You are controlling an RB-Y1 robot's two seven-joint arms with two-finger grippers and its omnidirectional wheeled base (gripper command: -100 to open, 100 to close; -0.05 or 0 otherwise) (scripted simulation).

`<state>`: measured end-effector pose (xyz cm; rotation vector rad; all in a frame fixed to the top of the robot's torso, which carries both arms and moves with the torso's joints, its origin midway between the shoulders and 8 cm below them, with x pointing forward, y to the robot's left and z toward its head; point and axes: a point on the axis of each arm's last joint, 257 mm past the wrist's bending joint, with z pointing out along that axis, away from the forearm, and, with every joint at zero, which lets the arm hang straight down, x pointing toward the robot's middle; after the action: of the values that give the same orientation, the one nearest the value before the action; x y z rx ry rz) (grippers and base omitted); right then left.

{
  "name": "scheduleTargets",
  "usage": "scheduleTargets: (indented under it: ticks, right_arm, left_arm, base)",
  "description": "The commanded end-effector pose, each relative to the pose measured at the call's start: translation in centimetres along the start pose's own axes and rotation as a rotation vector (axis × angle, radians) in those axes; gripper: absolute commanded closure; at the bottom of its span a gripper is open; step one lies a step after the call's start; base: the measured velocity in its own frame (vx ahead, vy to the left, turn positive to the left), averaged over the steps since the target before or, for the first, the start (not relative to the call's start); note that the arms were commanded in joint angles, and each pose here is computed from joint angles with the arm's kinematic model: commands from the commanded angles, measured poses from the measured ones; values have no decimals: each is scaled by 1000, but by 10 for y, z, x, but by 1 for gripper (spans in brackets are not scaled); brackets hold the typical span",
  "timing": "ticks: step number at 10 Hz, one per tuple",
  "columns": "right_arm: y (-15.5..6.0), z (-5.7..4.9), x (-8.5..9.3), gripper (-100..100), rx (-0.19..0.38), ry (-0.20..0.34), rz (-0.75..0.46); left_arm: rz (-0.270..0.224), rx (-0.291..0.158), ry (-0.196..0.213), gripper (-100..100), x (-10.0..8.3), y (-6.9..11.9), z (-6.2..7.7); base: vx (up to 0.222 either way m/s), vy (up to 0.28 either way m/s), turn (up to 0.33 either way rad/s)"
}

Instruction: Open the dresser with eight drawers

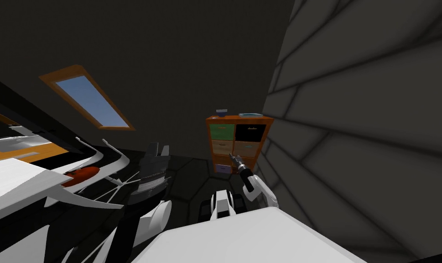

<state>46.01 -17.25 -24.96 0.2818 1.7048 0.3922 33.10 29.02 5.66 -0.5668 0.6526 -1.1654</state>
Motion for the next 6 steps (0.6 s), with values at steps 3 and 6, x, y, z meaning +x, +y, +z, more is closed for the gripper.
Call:
scheduleTargets:
  ticks: [3, 6]
  right_arm:
    - [-26, 4, 26, -100, 104, 48, -206]
    - [-46, 6, 46, -100, 178, 94, -360]
  left_arm:
    - [0, 0, 0, 0, 0, 0, 0]
    - [0, 0, 0, 0, 0, 0, 0]
  base:
    - [34, 32, 66]
    - [38, 31, 74]
